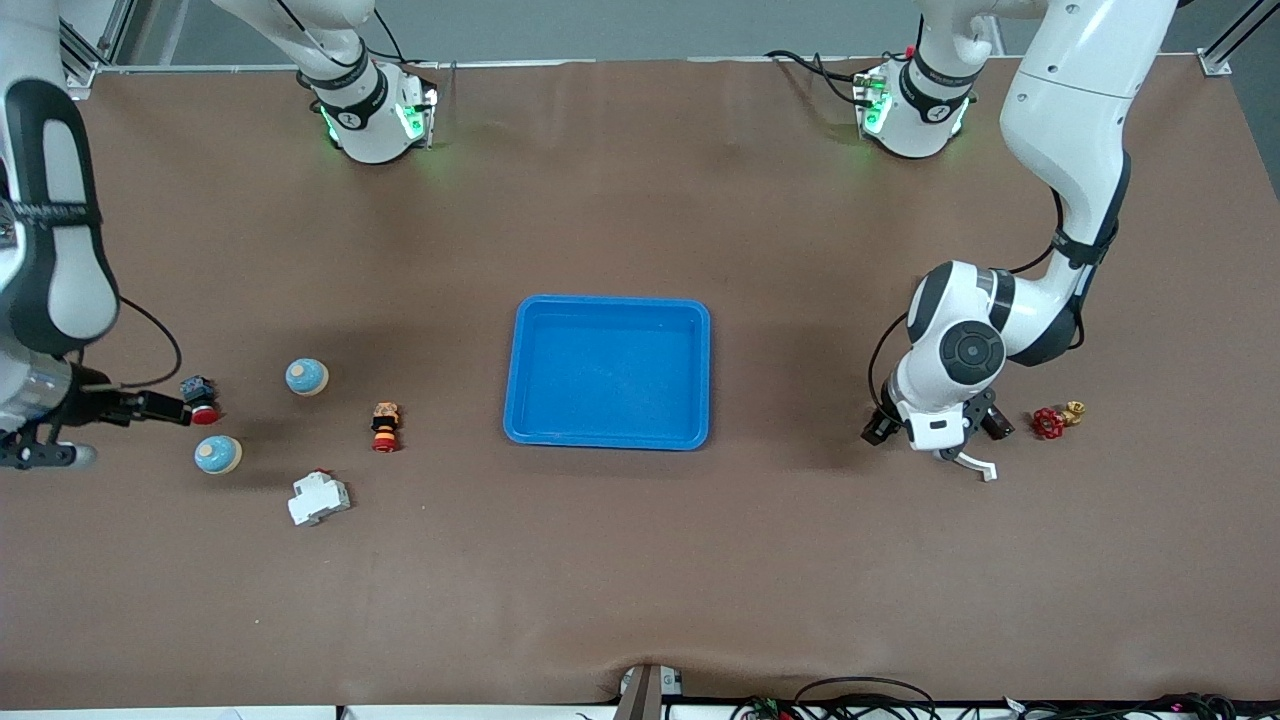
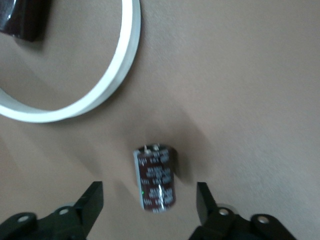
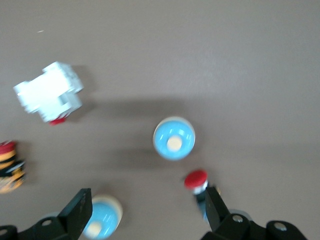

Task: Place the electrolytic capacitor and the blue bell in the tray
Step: 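Carry the capacitor to the tray while the right gripper grasps a button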

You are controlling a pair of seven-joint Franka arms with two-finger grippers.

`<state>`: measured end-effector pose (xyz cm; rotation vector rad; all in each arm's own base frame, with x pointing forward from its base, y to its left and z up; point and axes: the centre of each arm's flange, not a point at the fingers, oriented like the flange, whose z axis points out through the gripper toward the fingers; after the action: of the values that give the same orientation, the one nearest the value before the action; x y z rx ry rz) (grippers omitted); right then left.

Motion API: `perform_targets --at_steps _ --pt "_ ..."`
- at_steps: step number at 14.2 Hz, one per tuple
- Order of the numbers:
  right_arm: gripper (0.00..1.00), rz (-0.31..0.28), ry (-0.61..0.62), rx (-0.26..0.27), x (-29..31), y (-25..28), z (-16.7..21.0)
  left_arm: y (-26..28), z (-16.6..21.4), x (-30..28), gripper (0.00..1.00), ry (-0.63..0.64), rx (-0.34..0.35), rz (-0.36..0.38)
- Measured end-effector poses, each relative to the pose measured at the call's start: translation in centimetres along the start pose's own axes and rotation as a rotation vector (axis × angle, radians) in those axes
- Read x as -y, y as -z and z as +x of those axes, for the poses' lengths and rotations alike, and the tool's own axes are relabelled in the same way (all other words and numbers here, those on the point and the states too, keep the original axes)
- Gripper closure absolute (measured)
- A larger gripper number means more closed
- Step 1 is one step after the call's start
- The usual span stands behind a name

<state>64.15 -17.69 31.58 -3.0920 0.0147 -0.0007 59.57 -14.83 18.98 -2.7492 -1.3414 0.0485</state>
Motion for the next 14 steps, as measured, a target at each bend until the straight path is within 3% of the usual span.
perform_targets --at_steps 1,2,6,10,14 --pt "0.00 -0.007 0.002 -0.006 -0.2 -1.8 0.5 -0.3 0.3 0.1 0.19 0.005 -0.001 0.003" --pt "0.00 -0.011 0.009 -0.007 -0.4 -3.4 0.8 -0.6 0.5 0.2 0.26 0.007 -0.001 0.005" --pt "0.00 -0.023 0.080 -0.010 -1.0 -7.7 1.7 -0.4 0.5 0.0 0.67 0.017 -0.004 -0.002" --pt "0.00 -0.027 0.094 -0.008 -1.8 -9.3 1.7 1.4 -2.9 -2.7 0.66 0.086 -0.016 -0.041" --pt "0.00 -0.038 0.102 -0.022 -2.8 -11.1 1.2 4.4 -12.3 -7.3 0.66 0.164 -0.028 -0.103"
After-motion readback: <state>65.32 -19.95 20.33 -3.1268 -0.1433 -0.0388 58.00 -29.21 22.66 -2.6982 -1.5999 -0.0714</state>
